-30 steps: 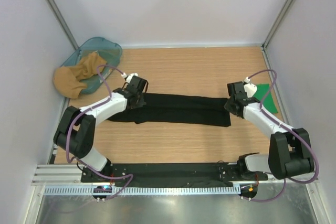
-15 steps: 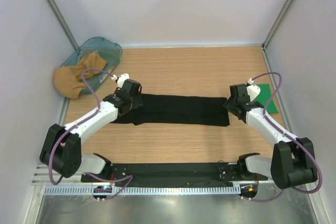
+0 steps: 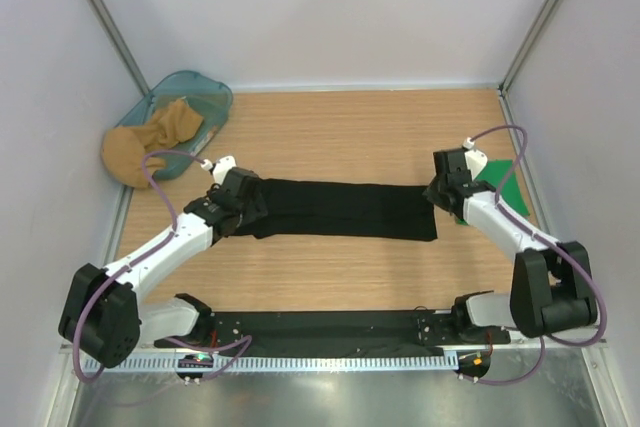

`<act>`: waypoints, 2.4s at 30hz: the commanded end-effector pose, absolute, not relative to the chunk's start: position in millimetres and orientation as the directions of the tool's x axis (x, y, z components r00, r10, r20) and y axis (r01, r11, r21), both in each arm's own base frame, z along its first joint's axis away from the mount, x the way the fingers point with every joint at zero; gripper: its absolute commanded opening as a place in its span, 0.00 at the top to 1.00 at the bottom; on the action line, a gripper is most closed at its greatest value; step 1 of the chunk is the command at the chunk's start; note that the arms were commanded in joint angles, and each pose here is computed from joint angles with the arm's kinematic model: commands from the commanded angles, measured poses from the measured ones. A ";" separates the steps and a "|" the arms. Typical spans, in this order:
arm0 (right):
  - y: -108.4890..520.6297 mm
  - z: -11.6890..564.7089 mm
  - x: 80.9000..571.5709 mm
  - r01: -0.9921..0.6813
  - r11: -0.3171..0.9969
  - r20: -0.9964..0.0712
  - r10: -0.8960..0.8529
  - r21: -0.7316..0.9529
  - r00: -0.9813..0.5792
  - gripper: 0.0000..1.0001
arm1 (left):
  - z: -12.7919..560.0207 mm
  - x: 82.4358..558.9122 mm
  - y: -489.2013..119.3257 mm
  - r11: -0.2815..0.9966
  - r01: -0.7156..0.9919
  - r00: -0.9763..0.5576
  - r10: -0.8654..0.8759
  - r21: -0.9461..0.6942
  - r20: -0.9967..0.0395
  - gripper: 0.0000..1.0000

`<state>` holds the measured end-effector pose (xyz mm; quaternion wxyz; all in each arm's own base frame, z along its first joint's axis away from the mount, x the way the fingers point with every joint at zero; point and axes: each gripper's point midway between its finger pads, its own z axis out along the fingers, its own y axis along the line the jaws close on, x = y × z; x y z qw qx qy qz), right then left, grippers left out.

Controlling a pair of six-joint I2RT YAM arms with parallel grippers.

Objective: Fold and stack the tank tops

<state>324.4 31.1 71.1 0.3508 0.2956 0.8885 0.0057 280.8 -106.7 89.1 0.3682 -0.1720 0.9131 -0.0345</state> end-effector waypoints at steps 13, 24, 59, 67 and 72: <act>4.0 71.9 261.4 0.676 0.709 -0.614 0.630 0.203 -0.476 0.53 | 75.4 286.0 -106.9 0.914 -0.352 -0.656 -0.396 -0.204 -0.643 0.34; 27.2 92.2 304.8 0.546 0.792 -0.632 0.576 0.273 -0.518 0.52 | 74.2 278.1 -89.0 0.869 -0.423 -0.623 -0.486 -0.258 -0.613 0.35; 38.7 43.5 254.5 0.549 0.795 -0.501 0.596 0.258 -0.628 0.53 | 52.6 269.8 -66.3 0.792 -0.498 -0.593 -0.609 -0.354 -0.527 0.35; 45.4 81.3 291.9 0.460 0.827 -0.590 0.556 0.322 -0.586 0.48 | 48.3 265.8 -62.0 0.768 -0.533 -0.568 -0.636 -0.355 -0.523 0.34; 50.1 65.4 316.4 0.456 0.852 -0.557 0.517 0.258 -0.650 0.43 | 33.5 265.0 -50.2 0.697 -0.640 -0.501 -0.697 -0.323 -0.512 0.20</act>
